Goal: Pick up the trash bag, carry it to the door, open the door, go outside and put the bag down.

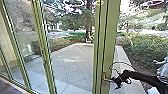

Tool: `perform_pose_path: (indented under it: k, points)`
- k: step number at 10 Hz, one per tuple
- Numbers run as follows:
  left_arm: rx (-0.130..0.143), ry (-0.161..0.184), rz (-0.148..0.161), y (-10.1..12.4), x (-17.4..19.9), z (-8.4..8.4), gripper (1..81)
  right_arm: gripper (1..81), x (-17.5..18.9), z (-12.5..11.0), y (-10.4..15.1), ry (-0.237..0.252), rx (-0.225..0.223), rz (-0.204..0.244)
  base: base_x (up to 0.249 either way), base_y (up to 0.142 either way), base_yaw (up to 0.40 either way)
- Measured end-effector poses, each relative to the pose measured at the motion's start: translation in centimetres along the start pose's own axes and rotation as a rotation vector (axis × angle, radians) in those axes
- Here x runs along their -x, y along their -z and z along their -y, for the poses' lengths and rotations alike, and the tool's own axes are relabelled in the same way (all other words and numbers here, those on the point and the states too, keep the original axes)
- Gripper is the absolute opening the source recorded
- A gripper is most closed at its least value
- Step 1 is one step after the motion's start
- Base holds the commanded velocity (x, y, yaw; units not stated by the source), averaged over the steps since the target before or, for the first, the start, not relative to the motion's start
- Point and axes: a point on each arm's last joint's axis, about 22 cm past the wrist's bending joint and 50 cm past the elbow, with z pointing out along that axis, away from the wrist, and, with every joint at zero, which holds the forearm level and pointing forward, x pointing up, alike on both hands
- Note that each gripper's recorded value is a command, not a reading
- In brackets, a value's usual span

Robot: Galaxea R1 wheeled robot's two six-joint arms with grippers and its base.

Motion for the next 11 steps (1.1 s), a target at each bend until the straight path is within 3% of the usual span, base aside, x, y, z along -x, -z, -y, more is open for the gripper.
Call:
perform_pose_path:
  k: [7, 9, 11]
  points:
    - [0.0, 0.0, 0.002, 0.0, 0.4, 0.0, 1.0, 81.1, -0.7, -1.0, -1.8, -0.005, 0.049, -0.052, 0.0, 0.0, 0.0]
    - [0.0, 0.0, 0.002, 0.0, 0.4, 0.0, 1.0, 81.1, -0.5, -1.7, -3.2, 0.0, 0.042, -0.069, 0.0, 0.0, 0.0]
    - [0.0, 0.0, 0.003, 0.0, 0.4, 0.0, 1.0, 81.1, -0.5, -2.1, -4.5, -0.014, 0.007, -0.087, 0.0, 0.0, 0.0]
